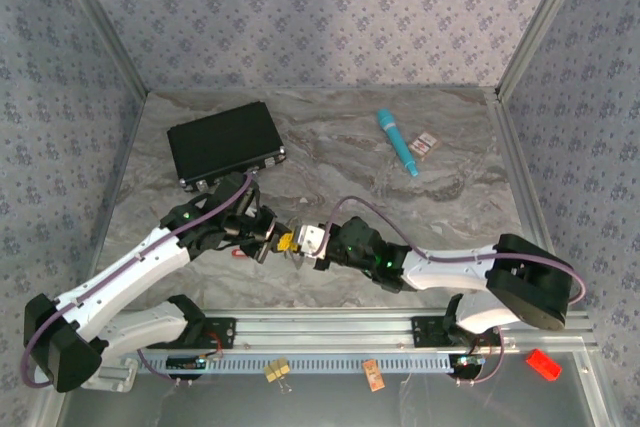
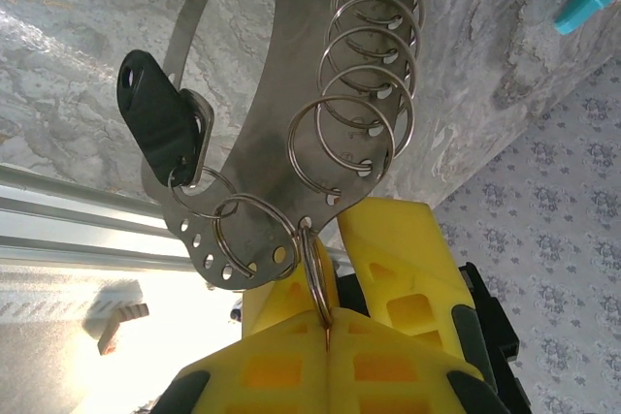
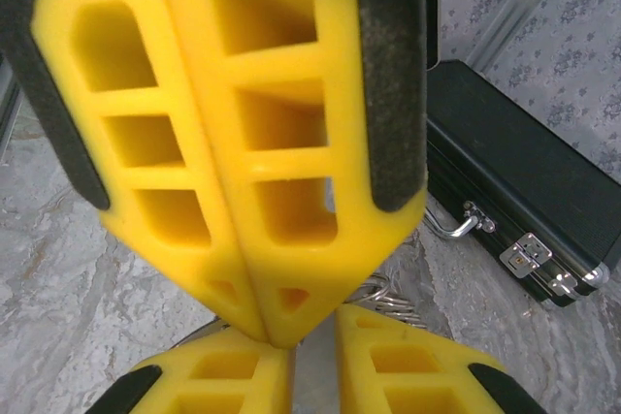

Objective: Put the keys on the keyring

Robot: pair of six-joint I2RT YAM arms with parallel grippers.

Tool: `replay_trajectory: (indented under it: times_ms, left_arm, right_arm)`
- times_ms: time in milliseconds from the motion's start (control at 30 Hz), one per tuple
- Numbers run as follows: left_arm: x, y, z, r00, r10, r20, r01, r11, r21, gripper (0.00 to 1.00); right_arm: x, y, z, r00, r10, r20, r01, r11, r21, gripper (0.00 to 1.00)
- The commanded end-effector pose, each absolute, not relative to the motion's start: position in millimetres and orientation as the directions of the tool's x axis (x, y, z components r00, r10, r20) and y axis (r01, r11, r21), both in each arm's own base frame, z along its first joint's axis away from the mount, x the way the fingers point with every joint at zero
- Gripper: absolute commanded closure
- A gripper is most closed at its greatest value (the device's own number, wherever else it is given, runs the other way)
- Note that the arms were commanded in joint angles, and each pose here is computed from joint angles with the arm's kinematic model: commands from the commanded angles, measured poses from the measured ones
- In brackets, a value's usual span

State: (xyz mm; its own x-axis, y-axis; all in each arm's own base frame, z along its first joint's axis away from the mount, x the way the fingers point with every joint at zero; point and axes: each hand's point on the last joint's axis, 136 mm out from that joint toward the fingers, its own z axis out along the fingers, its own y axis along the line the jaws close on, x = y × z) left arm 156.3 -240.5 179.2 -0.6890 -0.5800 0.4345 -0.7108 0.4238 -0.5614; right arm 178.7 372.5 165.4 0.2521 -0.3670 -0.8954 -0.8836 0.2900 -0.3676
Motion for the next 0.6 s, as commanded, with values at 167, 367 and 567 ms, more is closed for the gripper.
replay_trajectory:
  times_ms: [167,367,567]
  left_arm:
    - [153.5,-237.3,183.6,-0.590,-0.632,0.502,-0.792,0.333,-0.511,0.94]
    - [194.2,-196.2,196.7,-0.627,-0.746,0.223,-0.642,0.334,-0.690,0.37]
    - [241.8,-166.0,241.7,-0.724,-0.496,-0.479,-0.037,0.722,-0.691,0.34]
  right_arm:
    - [186.8,379.4,186.6,0.240,-0.289,-0.927,-0.892,0.311,-0.328,1.00]
    - [188.9,375.7,178.6,0.212,-0.311,-0.927,-0.898,0.311,-0.310,1.00]
    - [190.5,368.9,175.2,0.164,-0.340,-0.926,-0.922,0.280,-0.266,1.00]
